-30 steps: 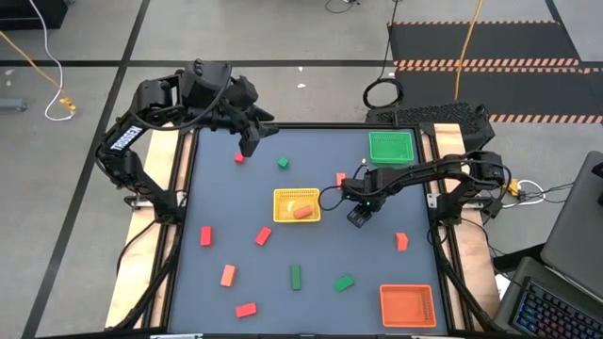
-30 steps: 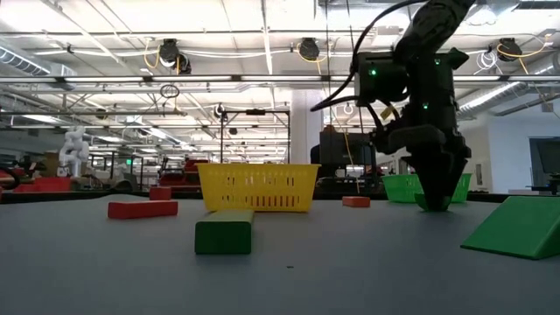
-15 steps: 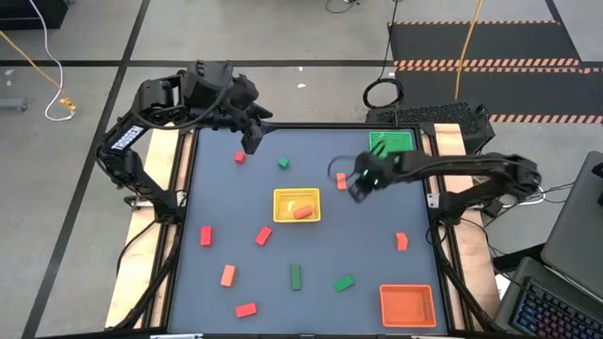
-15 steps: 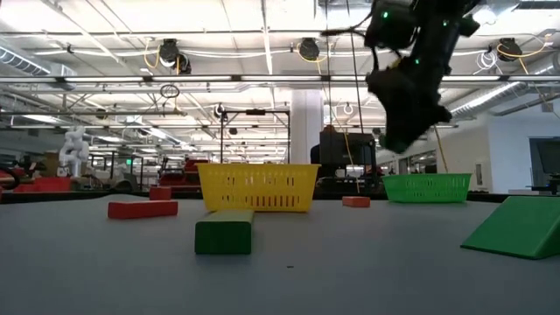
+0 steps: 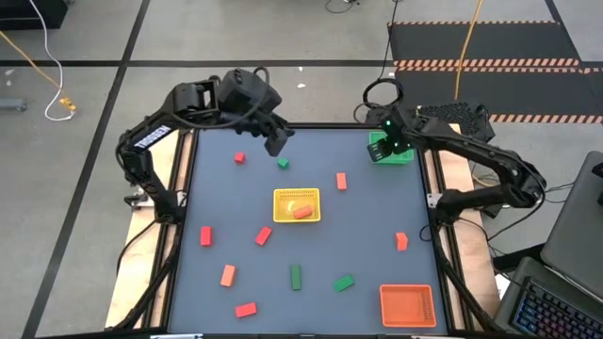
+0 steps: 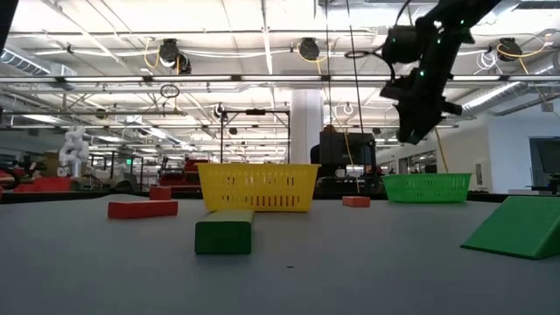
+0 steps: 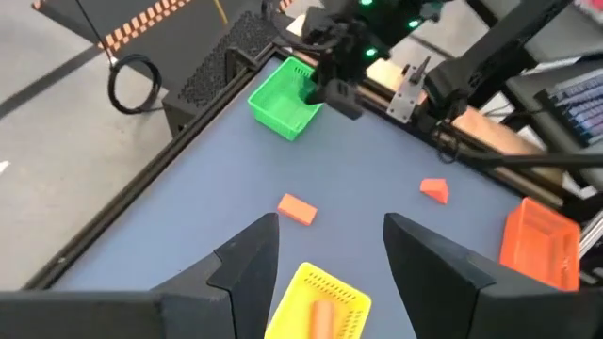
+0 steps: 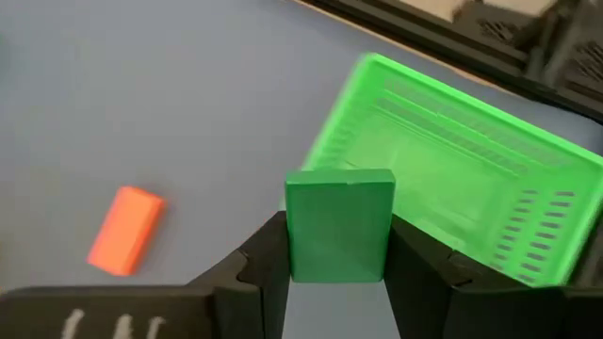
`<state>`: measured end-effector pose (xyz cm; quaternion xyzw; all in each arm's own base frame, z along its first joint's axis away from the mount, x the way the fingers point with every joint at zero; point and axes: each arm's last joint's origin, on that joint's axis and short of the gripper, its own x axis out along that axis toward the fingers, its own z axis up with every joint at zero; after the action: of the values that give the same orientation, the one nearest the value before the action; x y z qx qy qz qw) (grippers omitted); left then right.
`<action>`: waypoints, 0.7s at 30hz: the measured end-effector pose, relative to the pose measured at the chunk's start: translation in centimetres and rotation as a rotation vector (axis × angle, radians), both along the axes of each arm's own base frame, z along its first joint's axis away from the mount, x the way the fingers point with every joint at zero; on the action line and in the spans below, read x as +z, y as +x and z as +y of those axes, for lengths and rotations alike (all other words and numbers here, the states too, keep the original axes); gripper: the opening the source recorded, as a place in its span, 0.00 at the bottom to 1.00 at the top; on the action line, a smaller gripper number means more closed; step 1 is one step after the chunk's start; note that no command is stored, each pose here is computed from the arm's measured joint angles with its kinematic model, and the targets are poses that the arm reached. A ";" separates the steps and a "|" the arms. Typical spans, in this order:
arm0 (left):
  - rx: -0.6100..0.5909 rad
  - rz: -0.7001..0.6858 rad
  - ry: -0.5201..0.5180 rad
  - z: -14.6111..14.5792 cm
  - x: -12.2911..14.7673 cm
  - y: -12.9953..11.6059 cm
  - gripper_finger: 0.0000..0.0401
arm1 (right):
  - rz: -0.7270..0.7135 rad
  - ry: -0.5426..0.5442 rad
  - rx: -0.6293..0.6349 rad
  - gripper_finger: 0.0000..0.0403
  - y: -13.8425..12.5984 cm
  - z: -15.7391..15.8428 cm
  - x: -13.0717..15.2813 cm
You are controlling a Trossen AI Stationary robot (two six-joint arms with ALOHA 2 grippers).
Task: Sort & place blocks by color
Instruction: Put the green block into the green basket, then put the red block into the orange basket
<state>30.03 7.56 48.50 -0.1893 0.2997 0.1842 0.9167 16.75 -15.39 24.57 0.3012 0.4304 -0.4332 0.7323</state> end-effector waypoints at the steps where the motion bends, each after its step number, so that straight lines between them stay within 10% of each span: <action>1: 0.005 -0.003 -0.011 -0.1 0.0 0.1 0.49 | 0.008 0.007 0.000 0.31 -0.2 -0.4 -0.2; 21: 0.255 -0.057 -0.073 -2.7 0.0 0.6 0.49 | 0.048 -0.032 -0.038 0.50 -1.4 -4.6 -1.9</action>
<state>30.64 4.89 48.48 -0.2644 0.2535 0.2825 0.8866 15.33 -19.96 22.70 0.2871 0.4353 -0.4608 0.7182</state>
